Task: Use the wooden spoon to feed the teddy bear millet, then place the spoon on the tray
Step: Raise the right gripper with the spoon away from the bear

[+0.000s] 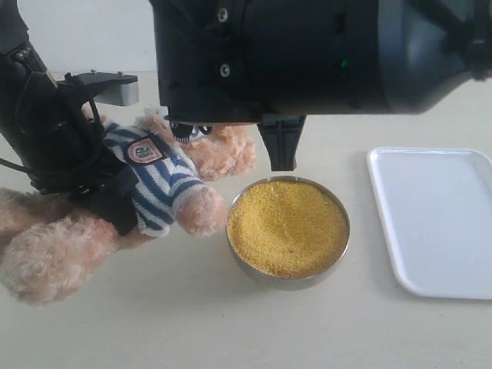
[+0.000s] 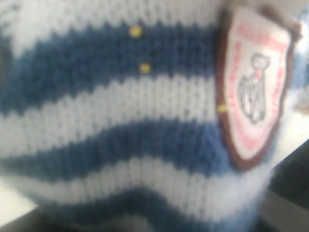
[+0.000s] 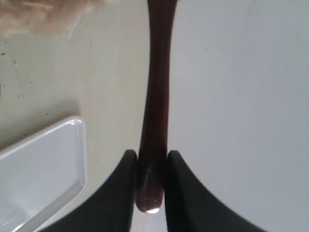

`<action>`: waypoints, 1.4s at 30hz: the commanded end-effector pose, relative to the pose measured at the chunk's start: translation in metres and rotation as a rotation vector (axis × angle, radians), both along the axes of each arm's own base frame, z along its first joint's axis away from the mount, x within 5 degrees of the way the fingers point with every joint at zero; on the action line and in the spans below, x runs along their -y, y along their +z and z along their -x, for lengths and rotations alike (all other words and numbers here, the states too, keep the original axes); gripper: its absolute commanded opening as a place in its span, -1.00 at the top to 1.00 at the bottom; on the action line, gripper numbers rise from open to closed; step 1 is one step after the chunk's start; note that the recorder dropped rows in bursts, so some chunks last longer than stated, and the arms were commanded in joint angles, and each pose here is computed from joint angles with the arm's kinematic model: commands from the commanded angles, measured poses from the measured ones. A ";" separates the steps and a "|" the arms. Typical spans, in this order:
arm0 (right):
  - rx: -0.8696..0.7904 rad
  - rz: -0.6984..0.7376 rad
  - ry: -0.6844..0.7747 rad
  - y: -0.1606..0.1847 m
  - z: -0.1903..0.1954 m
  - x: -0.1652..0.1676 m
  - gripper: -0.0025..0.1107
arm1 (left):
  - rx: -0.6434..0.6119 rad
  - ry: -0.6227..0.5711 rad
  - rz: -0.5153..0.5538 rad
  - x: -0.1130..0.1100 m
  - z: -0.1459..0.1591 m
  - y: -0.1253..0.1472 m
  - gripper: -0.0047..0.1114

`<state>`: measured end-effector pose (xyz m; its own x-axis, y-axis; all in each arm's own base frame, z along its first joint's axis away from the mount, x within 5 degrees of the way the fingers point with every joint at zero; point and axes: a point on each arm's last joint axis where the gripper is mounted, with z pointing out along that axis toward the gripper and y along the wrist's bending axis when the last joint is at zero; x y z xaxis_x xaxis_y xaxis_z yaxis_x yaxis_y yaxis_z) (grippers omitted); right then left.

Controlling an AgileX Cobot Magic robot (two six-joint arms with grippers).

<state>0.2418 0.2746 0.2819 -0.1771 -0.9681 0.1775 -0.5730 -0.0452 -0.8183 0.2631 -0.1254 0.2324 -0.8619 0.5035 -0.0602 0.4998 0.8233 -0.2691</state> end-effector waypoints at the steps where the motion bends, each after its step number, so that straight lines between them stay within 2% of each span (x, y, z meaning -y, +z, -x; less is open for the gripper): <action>1: 0.005 0.026 0.012 -0.001 0.002 0.001 0.96 | 0.009 -0.005 0.005 0.001 -0.001 0.005 0.85; 6: 0.002 0.084 0.022 -0.012 0.003 0.007 0.96 | 0.011 -0.007 0.002 0.000 -0.001 0.005 0.85; 12: 0.100 0.084 0.022 -0.008 0.000 0.007 0.96 | 0.011 -0.007 0.002 0.000 -0.001 0.005 0.85; 36: 0.131 0.097 0.034 -0.006 -0.002 0.007 0.96 | 0.012 -0.008 -0.001 0.000 -0.001 0.005 0.85; 42: 0.132 0.097 0.074 -0.006 0.008 -0.002 0.96 | 0.016 -0.007 0.000 0.000 -0.002 0.005 0.85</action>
